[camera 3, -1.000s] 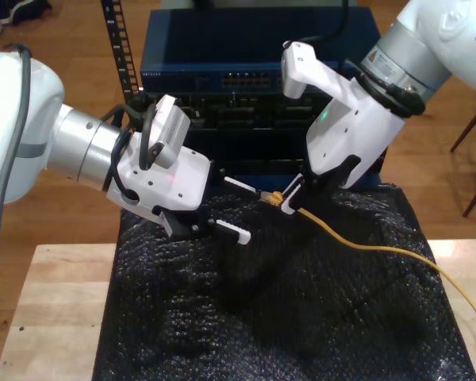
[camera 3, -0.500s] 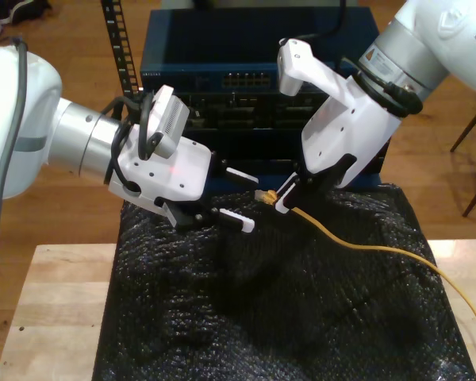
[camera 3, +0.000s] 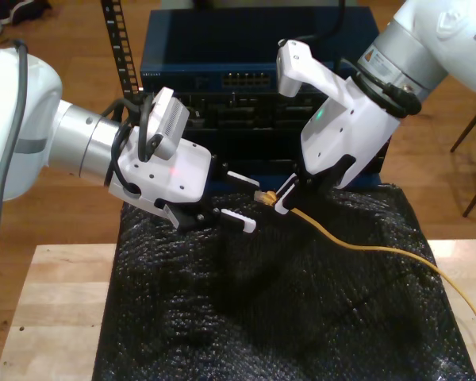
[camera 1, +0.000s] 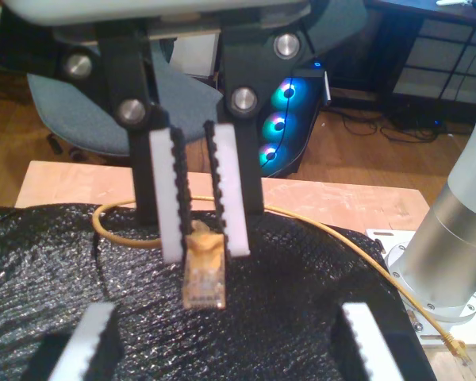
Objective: Grab the cable and plug it in
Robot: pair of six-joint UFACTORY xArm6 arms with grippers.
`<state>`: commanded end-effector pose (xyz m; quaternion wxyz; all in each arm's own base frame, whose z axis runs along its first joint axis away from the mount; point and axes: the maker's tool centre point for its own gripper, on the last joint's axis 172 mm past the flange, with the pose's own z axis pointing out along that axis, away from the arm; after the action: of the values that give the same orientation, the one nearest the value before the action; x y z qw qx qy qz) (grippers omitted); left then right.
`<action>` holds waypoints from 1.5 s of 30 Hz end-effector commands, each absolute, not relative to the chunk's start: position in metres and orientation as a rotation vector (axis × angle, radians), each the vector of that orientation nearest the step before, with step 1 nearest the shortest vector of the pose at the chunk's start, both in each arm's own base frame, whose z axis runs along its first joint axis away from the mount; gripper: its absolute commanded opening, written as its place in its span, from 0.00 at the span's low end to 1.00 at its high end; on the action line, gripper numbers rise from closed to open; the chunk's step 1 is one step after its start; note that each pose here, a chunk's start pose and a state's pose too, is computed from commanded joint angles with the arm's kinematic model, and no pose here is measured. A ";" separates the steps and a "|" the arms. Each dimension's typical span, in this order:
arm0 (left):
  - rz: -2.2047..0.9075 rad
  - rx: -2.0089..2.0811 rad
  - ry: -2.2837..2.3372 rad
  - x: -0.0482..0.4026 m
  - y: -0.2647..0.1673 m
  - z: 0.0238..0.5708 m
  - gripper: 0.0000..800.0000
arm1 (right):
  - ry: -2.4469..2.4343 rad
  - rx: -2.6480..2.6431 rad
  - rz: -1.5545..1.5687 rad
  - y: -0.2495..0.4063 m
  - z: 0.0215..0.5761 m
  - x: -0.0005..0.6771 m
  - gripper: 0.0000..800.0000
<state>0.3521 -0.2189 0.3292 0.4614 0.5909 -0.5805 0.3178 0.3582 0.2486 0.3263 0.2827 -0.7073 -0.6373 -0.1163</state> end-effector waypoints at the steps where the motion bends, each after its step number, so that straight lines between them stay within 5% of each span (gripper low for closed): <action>1: 0.785 1.451 -1.424 0.352 -0.220 0.330 0.76 | -1.707 -1.894 -0.311 0.249 0.326 0.358 0.01; 17: 0.817 1.428 -1.383 0.355 -0.225 0.338 0.73 | -1.704 -1.893 -0.308 0.249 0.325 0.358 0.01; 45: 0.822 1.431 -1.382 0.357 -0.224 0.335 0.37 | -1.705 -1.892 -0.308 0.249 0.325 0.358 0.01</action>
<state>0.3565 -0.2243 0.3349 0.4746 0.5853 -0.5650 0.3360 0.3580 0.2495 0.3252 0.2841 -0.7071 -0.6373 -0.1151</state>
